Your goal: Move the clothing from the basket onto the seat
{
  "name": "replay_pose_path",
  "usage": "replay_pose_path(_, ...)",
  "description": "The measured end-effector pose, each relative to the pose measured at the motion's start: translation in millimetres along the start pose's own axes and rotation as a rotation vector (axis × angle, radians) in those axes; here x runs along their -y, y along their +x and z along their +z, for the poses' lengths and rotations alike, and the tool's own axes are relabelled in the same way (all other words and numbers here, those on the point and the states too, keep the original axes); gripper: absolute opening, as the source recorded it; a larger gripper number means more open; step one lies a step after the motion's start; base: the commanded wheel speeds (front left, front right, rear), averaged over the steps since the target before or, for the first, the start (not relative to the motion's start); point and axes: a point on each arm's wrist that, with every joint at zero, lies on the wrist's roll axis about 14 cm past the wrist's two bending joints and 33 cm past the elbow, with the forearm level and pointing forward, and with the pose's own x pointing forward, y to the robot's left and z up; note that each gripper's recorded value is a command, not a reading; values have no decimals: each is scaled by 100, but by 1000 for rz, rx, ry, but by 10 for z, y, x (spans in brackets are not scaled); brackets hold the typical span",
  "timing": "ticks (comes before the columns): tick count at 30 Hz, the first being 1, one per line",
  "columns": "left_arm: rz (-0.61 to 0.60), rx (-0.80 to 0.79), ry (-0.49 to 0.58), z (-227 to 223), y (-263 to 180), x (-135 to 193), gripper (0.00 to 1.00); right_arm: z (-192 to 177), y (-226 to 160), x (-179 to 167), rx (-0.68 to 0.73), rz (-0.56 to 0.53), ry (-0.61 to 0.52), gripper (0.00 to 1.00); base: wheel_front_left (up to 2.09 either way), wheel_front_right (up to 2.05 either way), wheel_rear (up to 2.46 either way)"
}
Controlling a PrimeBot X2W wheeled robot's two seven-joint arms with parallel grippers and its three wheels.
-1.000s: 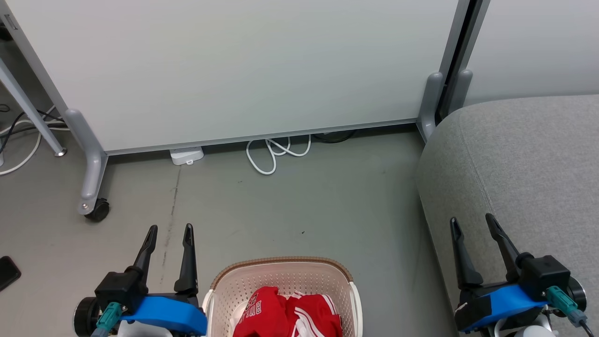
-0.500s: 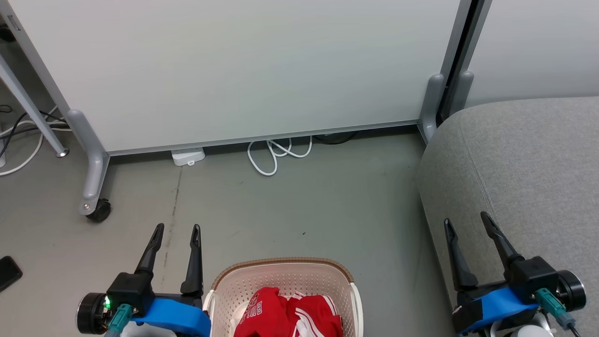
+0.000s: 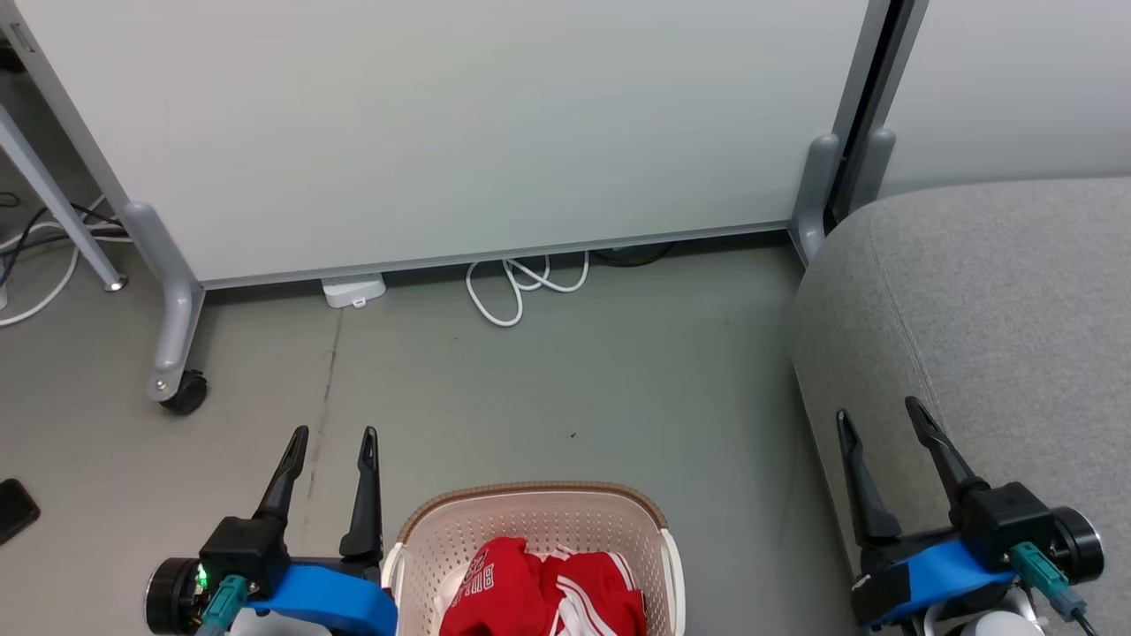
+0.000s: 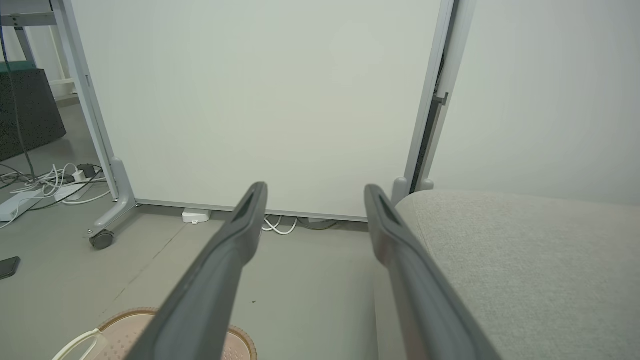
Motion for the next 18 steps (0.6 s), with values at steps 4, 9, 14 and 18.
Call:
replay_pose_path(4,8,-49,-21,-163,28,-24,100,3,54,-43,4,15,1,100,0,0,0)
replay_pose_path(9,-17,-167,-24,-540,166,19,100,-25,178,-42,2,24,-10,100,0,0,0)
replay_pose_path(14,-79,-322,-15,-1049,379,143,100,-146,307,69,-19,-1,-2,100,0,0,0)
replay_pose_path(18,-123,-473,-10,-1544,491,212,100,-320,413,125,-55,-8,0,100,0,0,0)
